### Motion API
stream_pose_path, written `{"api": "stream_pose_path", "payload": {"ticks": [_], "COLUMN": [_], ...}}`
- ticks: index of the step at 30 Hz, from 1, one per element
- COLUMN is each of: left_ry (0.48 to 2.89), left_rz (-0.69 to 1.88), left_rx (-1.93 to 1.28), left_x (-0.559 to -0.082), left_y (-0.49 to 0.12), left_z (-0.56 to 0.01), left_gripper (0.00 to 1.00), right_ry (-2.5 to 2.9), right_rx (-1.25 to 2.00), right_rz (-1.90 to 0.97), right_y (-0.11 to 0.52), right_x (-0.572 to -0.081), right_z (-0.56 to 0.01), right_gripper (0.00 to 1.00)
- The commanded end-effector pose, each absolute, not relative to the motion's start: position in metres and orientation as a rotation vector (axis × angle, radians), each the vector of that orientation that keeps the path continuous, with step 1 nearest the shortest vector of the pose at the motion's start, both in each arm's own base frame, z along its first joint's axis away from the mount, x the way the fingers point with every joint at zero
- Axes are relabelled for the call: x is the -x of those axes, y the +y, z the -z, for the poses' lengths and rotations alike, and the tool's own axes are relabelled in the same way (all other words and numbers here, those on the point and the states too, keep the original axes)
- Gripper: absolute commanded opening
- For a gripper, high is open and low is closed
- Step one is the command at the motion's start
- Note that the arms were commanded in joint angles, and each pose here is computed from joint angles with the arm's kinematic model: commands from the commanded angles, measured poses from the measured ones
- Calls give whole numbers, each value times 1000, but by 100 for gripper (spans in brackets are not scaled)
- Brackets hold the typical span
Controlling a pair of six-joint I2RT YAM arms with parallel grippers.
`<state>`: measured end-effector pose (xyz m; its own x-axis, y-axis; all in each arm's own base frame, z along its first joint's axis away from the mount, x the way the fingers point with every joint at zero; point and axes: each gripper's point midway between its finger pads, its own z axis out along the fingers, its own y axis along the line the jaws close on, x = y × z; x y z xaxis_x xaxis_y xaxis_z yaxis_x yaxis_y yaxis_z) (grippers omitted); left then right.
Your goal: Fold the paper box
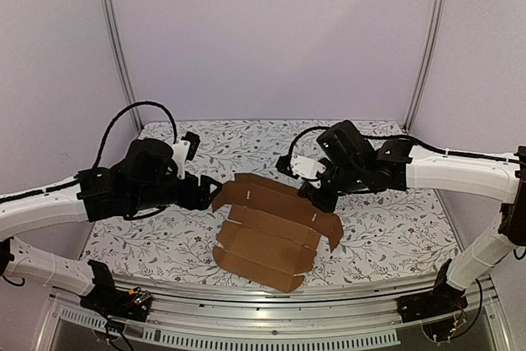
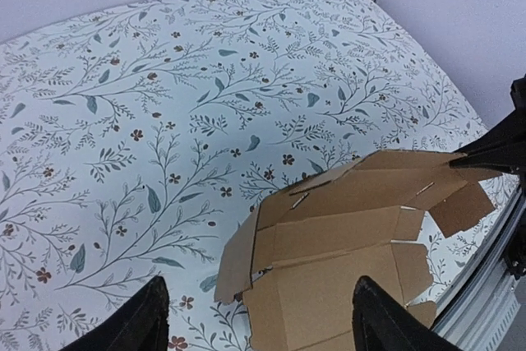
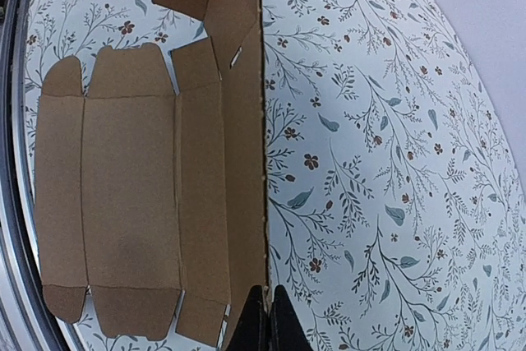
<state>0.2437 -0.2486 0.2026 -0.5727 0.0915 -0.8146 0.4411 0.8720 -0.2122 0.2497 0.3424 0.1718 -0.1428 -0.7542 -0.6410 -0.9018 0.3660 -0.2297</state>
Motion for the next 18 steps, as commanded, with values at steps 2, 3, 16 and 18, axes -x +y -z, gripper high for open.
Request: {"api": "stream_pose_path", "payload": {"ticks": [2,3,16,18], "left_ry": [2093,2092,2154,2167], "left_rz": [653,669,696,686], "left_rx": [-324,-324,-370,-373], "left_x": [-260,-262,-280,-282], "left_y": [-263,-264,-288,-288], "left_z": [-236,-237,-228,-224], "left_gripper": [68,61,2,0], "right_ry": [1867,1859,1806,1805], "right_rx": [1433,1434,1444,1441], "right_rz": [-230,-227,-159,-155], "right_y": [345,346,357,358], "right_x": [-248,-246,-240,-240], "right_z": [-182,-184,-189,-190], "right_gripper": [0,0,0,0]}}
